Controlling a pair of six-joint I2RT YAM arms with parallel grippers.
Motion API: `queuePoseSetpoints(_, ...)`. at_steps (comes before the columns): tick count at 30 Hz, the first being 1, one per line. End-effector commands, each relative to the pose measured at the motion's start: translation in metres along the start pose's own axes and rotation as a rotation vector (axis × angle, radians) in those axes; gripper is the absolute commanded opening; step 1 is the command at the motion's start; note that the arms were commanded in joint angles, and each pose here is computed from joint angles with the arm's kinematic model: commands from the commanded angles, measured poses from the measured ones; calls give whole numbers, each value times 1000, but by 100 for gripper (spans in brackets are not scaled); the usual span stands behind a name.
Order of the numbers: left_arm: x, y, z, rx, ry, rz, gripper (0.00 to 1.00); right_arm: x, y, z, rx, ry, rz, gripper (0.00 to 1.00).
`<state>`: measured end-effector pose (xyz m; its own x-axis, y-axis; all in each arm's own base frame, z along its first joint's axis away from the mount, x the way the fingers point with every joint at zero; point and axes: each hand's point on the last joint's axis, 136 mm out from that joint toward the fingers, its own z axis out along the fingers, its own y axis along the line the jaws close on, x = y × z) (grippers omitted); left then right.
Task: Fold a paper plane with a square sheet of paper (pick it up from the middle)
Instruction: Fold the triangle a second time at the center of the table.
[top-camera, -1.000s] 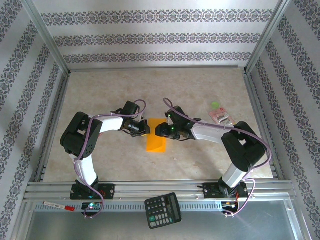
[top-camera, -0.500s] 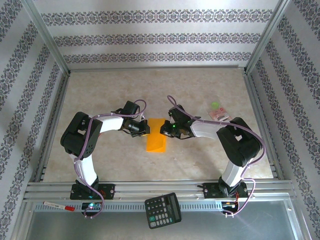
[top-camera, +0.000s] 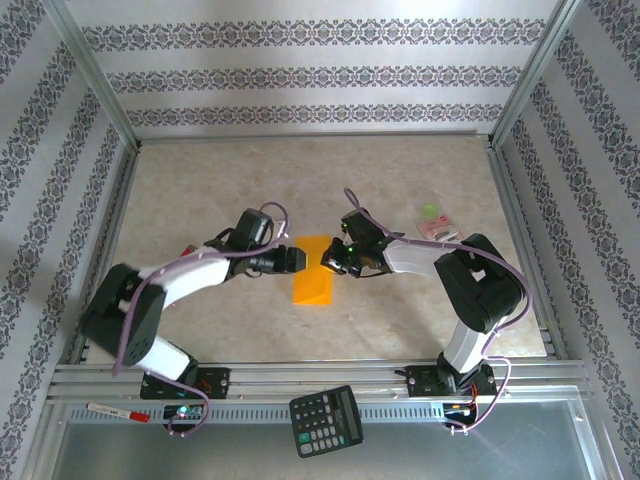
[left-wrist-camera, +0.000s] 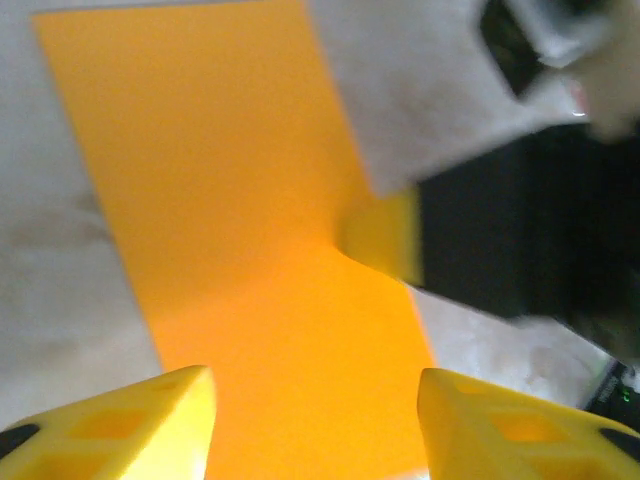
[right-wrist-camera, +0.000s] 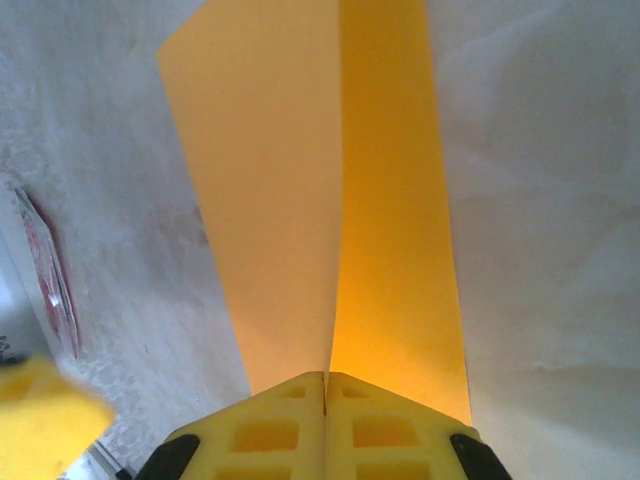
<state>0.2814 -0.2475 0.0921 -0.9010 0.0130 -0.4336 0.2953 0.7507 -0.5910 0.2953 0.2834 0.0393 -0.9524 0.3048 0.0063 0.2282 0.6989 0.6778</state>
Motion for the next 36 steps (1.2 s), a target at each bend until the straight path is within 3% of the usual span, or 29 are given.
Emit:
queuePoseSetpoints(1, 5, -18, -10, -56, -115, 221, 64, 3, 1, -8, -17, 32, 60, 0)
queuePoseSetpoints(8, 44, -46, -7, -168, -140, 590, 72, 4, -1, -6, -23, 57, 91, 0)
queuePoseSetpoints(14, 48, -48, 18, -284, -99, 730, 75, 4, -3, -4, -24, 58, 96, 0)
queuePoseSetpoints(17, 48, -47, 28, -318, -87, 757, 71, 5, -4, -4, -24, 58, 97, 0)
queuePoseSetpoints(36, 45, -51, 34, -307, -81, 740, 0, 7, -11, 2, -19, 67, 100, 0)
